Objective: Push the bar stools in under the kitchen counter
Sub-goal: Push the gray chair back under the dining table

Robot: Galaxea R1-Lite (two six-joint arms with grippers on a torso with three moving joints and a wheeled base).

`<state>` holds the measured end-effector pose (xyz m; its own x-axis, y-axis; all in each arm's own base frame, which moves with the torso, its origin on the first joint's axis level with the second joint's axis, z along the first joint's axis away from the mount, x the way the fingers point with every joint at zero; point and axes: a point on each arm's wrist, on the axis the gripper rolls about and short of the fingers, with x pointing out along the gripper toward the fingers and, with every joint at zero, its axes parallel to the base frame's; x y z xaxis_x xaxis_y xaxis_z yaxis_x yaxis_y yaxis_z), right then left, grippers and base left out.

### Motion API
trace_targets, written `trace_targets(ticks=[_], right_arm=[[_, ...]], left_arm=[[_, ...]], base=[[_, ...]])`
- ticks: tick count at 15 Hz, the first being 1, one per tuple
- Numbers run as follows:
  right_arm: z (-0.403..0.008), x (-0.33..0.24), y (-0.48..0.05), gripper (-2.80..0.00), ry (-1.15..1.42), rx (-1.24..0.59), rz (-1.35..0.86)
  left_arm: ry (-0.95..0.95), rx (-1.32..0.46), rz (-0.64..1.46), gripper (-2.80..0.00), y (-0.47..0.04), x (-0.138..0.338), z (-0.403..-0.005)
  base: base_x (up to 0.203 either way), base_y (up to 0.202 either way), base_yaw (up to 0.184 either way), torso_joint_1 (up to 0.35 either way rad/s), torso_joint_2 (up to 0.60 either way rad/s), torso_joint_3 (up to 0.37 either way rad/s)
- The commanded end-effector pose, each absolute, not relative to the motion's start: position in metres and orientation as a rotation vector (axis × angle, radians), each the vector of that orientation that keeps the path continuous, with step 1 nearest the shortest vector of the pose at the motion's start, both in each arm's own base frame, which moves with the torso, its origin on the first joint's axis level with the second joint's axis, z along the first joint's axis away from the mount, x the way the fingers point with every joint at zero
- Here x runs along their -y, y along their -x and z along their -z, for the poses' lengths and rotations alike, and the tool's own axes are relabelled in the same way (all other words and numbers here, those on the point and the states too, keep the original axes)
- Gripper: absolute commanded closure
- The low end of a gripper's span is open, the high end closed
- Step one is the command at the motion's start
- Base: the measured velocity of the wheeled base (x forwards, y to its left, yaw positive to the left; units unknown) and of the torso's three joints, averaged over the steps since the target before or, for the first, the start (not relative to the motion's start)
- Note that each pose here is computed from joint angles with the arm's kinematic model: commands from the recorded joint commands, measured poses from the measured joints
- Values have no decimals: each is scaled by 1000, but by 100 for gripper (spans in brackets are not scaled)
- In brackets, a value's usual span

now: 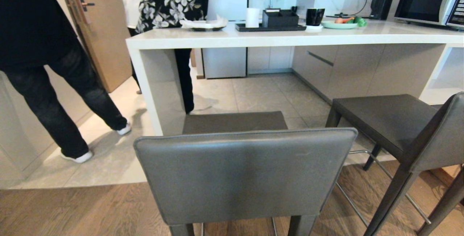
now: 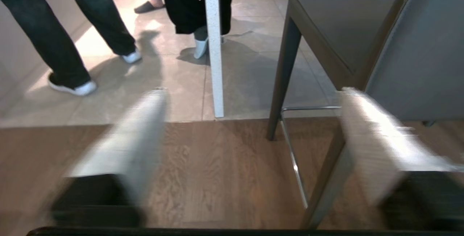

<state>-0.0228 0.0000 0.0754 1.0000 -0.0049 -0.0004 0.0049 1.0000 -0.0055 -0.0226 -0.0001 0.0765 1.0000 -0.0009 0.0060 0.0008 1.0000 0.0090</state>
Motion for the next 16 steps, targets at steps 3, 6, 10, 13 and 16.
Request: trace_targets(ticks=[3, 6, 10, 13, 16], right_arm=[[-75, 0, 23, 0, 3, -2, 2], [-75, 0, 23, 0, 2, 0, 3], [-75, 0, 23, 0, 0, -2, 3], [-75, 0, 23, 0, 0, -2, 3], [-75, 0, 23, 0, 0, -2, 3]], left_arm=[[-16, 6, 4, 0, 22, 0, -77], [-1, 7, 1, 0, 22, 0, -77], [3, 5, 0, 0, 22, 0, -76], [3, 4, 0, 0, 22, 0, -76], [3, 3, 0, 0, 22, 0, -76]], base=[[0, 0, 0, 0, 0, 0], [0, 0, 0, 0, 0, 0], [0, 0, 0, 0, 0, 0], [0, 0, 0, 0, 0, 0], [0, 0, 0, 0, 0, 0]])
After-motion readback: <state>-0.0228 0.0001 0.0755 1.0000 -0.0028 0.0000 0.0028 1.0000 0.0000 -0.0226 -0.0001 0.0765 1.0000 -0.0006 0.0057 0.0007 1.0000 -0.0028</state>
